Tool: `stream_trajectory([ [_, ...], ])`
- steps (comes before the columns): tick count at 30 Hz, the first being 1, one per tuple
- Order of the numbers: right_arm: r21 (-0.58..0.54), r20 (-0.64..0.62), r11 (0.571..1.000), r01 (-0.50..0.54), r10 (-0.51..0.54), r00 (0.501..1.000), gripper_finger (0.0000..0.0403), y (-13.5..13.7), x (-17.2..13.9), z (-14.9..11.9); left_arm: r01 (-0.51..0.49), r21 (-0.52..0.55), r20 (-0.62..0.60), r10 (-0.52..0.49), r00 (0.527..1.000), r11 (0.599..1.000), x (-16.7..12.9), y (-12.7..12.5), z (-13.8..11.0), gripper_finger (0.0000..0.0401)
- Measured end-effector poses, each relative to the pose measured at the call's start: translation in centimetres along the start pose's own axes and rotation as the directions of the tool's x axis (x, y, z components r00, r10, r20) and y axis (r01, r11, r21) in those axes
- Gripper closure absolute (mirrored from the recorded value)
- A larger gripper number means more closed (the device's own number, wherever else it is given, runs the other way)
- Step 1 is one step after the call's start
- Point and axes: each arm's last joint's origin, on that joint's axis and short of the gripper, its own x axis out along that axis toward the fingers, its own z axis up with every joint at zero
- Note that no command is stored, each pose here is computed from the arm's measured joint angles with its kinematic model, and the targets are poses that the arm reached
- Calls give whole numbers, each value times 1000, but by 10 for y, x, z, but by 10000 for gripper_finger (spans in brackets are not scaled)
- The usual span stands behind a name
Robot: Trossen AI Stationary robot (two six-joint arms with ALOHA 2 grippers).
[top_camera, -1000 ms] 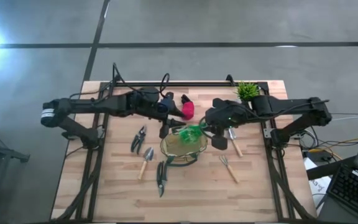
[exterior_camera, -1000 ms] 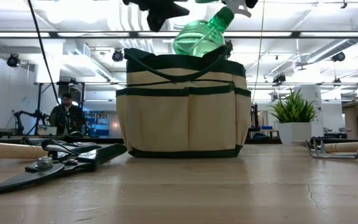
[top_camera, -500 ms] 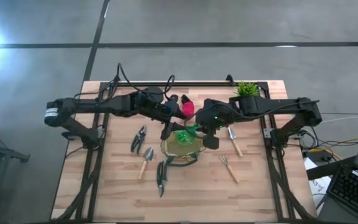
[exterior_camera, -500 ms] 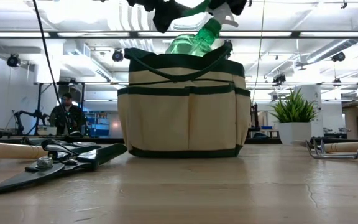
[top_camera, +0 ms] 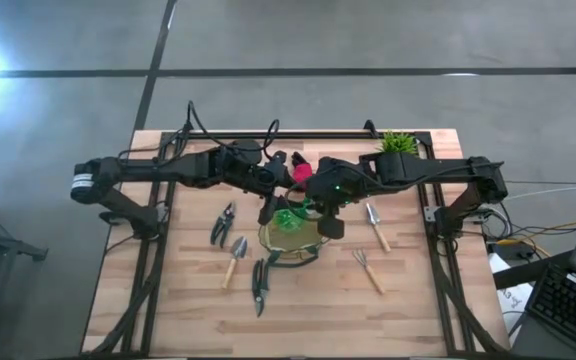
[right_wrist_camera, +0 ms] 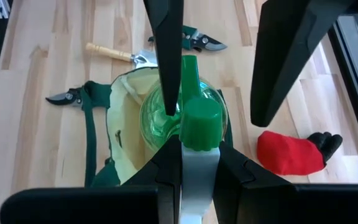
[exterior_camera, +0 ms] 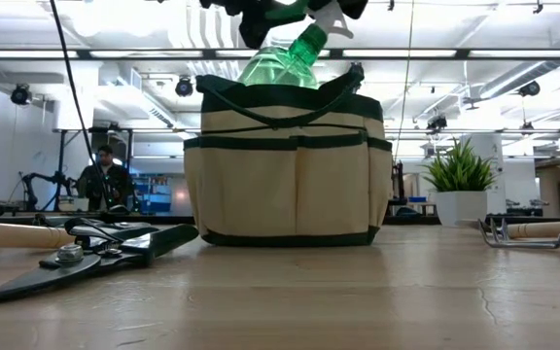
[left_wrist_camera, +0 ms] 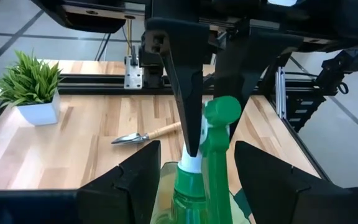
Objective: Pick & Place Garden tools in Gardening bag
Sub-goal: Put the green spray bottle into the white gardening bag
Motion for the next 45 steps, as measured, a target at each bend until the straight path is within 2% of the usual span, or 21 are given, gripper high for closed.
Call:
stream_trajectory([
  [7,1,7,1000,-2,2,1000,358,0,-2,1,0,-5,-12,0,1000,1000,1,0,-1,194],
  [12,1,7,1000,-4,4,1000,358,0,-2,1,0,-3,-9,0,1000,1000,1,0,-1,209],
  [30,5,7,1000,-1,1,1000,358,0,-2,1,25,1,6,-25,1000,1000,1,-1,0,358],
  [40,5,7,1000,-1,1,1000,357,0,-2,1,24,2,10,-24,1000,1000,1,-1,0,365],
  [45,4,15,1000,-2,1,1000,331,0,-2,2,25,2,13,-25,1000,1000,1,-1,0,365],
])
